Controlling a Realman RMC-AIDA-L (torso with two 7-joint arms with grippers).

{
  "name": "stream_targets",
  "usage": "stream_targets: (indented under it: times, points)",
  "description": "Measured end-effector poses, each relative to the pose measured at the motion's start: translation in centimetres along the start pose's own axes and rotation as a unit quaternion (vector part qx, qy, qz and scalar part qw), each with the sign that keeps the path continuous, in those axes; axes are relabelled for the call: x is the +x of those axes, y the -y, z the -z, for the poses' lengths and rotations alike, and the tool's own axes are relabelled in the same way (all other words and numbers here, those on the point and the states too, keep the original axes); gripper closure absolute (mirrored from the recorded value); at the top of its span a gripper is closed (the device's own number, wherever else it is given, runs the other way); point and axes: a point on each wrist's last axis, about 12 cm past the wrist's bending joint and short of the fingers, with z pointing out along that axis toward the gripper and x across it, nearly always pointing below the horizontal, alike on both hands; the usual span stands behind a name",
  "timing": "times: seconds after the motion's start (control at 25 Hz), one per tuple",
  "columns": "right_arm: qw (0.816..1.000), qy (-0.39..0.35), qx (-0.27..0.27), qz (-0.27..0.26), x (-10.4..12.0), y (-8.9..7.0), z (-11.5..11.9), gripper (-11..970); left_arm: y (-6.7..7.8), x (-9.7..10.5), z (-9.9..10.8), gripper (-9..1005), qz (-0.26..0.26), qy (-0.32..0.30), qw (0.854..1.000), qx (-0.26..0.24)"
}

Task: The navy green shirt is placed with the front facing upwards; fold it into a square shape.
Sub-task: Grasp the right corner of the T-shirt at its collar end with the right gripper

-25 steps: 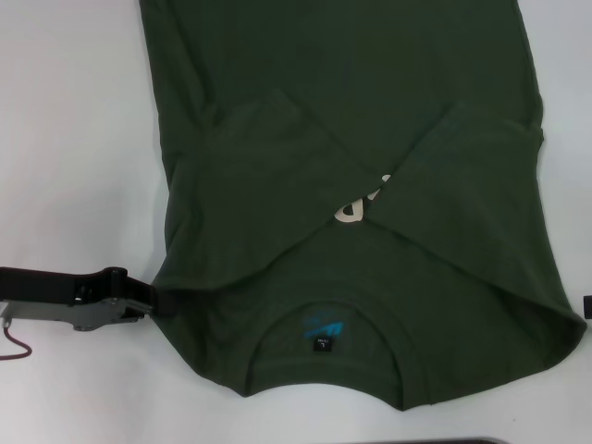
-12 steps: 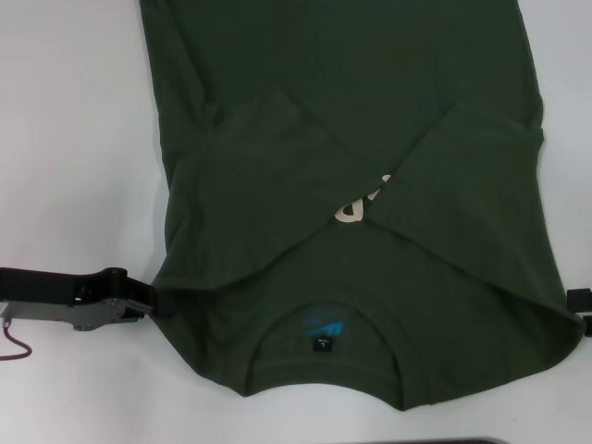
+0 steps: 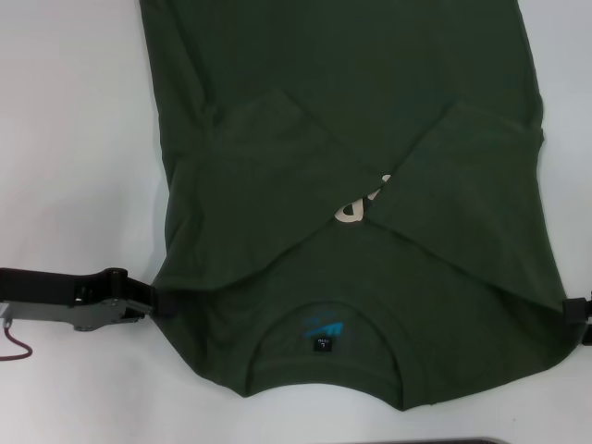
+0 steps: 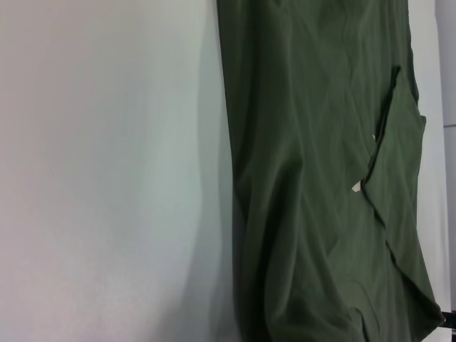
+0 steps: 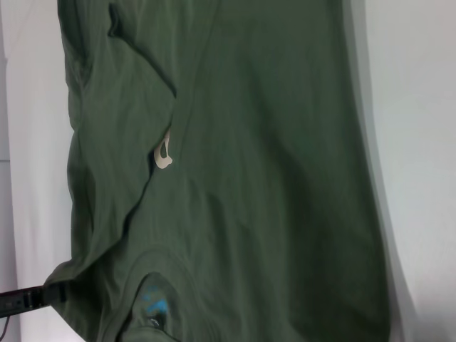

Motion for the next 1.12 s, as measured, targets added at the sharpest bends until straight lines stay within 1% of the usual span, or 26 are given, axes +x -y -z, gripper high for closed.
stream_targets:
  times: [1.12]
  points:
    - [1.000, -0.001, -0.008, 0.005, -0.4, -0.5, -1.5, 229, 0.0, 0.0, 0.0, 967, 0.000, 0.000, 1.000, 0.000]
